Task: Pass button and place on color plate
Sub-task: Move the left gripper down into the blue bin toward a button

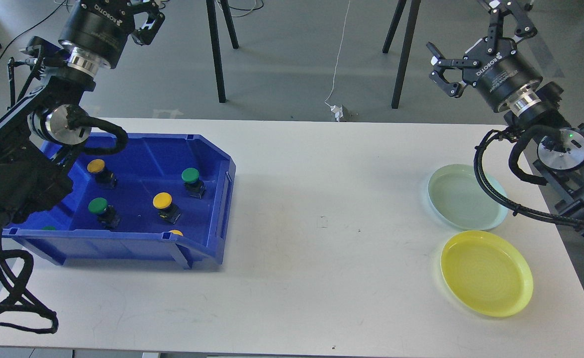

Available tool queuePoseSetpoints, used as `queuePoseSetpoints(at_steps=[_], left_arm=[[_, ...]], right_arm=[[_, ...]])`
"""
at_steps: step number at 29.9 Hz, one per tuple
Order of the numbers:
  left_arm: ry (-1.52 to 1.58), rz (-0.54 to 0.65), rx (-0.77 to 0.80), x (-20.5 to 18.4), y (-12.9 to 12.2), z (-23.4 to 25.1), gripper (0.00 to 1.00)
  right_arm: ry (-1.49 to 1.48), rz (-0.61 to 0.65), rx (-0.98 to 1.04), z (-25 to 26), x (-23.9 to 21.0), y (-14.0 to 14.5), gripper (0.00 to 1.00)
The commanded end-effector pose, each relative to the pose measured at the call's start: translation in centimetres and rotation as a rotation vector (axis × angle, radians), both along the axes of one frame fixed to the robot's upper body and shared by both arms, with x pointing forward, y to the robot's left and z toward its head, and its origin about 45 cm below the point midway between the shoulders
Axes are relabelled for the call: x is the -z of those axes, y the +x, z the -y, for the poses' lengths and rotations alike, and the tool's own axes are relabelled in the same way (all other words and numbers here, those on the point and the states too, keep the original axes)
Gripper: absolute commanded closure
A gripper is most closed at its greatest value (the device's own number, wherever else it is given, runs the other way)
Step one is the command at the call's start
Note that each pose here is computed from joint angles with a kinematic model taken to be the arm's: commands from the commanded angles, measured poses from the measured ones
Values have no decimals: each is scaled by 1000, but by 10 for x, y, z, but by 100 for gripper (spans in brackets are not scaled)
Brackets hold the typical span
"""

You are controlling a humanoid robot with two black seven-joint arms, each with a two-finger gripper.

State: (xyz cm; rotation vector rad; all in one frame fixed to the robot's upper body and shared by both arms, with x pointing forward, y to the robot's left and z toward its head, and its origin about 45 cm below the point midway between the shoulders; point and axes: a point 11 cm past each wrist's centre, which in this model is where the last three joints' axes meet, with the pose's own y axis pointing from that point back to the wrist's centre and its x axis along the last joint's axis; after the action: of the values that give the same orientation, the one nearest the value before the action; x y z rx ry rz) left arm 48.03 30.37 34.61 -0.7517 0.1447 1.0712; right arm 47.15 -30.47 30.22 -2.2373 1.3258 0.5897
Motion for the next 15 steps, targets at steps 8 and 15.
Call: queuePoseSetpoints(at_steps=[8, 15], left_arm=[[421, 236, 183, -71, -64, 12, 2], [1470, 228, 216, -7, -64, 14, 3]], right_arm=[[3, 2, 27, 12, 0, -2, 0], [1, -14, 44, 18, 8, -3, 0]])
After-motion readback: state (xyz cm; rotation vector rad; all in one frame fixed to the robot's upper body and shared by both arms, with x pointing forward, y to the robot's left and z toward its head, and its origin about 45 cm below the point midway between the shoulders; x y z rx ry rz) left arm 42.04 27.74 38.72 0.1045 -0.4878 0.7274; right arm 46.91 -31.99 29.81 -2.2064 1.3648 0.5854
